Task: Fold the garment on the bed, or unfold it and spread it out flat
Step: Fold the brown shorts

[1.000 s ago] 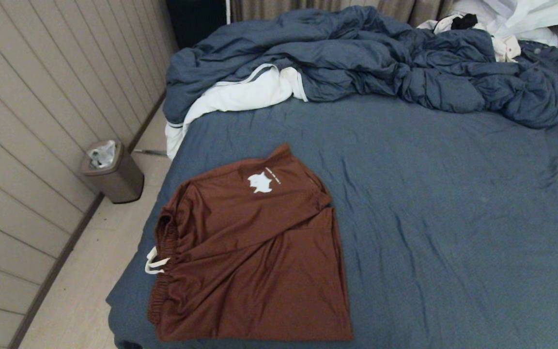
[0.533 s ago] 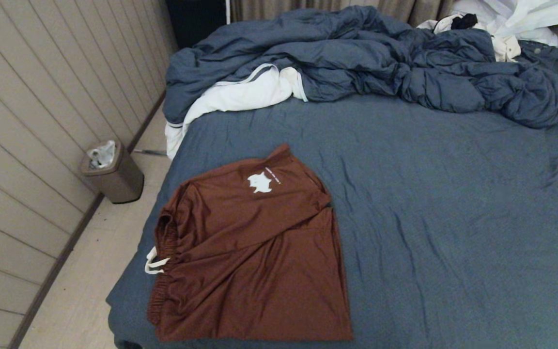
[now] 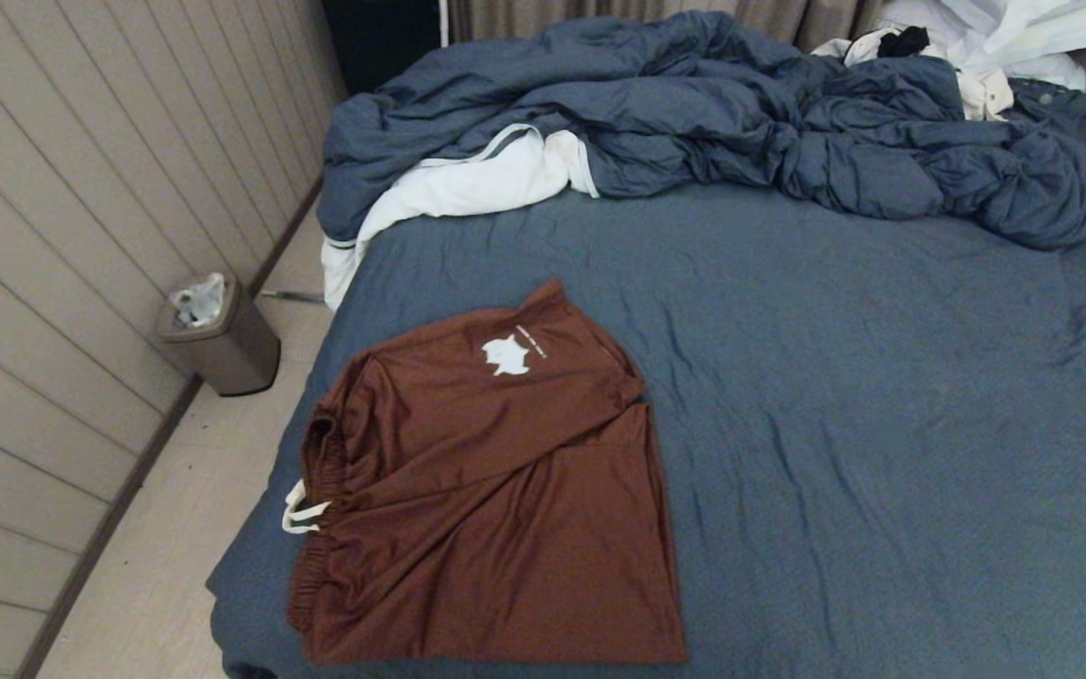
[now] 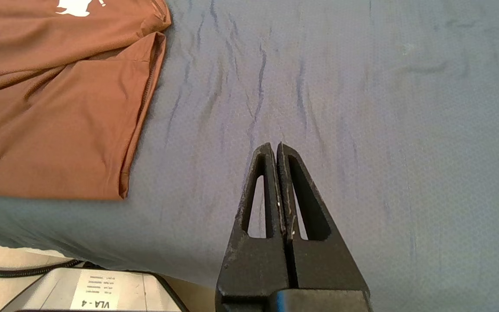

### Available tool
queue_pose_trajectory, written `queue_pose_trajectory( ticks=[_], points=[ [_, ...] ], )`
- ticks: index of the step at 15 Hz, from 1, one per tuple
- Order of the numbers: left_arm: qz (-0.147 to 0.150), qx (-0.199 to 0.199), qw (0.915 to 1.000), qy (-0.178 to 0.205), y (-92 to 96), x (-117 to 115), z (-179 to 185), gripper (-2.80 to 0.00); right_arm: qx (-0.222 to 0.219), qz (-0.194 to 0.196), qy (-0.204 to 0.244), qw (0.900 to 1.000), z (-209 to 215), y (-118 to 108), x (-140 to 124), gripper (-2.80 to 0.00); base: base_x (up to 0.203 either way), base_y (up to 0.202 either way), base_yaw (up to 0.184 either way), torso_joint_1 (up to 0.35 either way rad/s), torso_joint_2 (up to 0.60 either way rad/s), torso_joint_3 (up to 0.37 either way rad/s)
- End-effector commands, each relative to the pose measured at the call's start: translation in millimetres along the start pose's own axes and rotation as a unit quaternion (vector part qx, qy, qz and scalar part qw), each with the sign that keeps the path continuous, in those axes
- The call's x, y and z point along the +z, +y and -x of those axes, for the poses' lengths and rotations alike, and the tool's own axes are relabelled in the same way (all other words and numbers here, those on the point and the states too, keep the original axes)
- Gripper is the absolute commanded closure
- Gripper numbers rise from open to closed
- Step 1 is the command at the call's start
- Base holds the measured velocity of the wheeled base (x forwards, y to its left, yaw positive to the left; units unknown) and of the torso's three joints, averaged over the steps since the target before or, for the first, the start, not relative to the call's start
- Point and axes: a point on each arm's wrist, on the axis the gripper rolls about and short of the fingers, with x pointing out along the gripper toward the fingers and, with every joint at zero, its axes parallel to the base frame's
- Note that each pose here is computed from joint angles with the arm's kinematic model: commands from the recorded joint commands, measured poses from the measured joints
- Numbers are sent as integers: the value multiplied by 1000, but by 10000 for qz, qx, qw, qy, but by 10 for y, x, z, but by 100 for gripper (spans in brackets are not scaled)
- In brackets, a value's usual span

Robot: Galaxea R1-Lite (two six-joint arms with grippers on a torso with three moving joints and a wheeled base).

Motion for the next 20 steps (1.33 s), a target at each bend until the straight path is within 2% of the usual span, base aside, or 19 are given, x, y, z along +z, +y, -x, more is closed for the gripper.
queue_pose_trajectory(
  ticks=[1, 20],
  points=[
    [48, 4, 10000, 2, 0, 3, -2, 0, 8, 2, 20, 10000, -2, 0, -1, 0, 0, 0, 0, 0, 0, 0],
    [-5, -34, 10000, -3, -2, 4, -2, 0, 8, 2, 20, 10000, -2, 0, -1, 0, 0, 0, 0, 0, 0, 0]
  ],
)
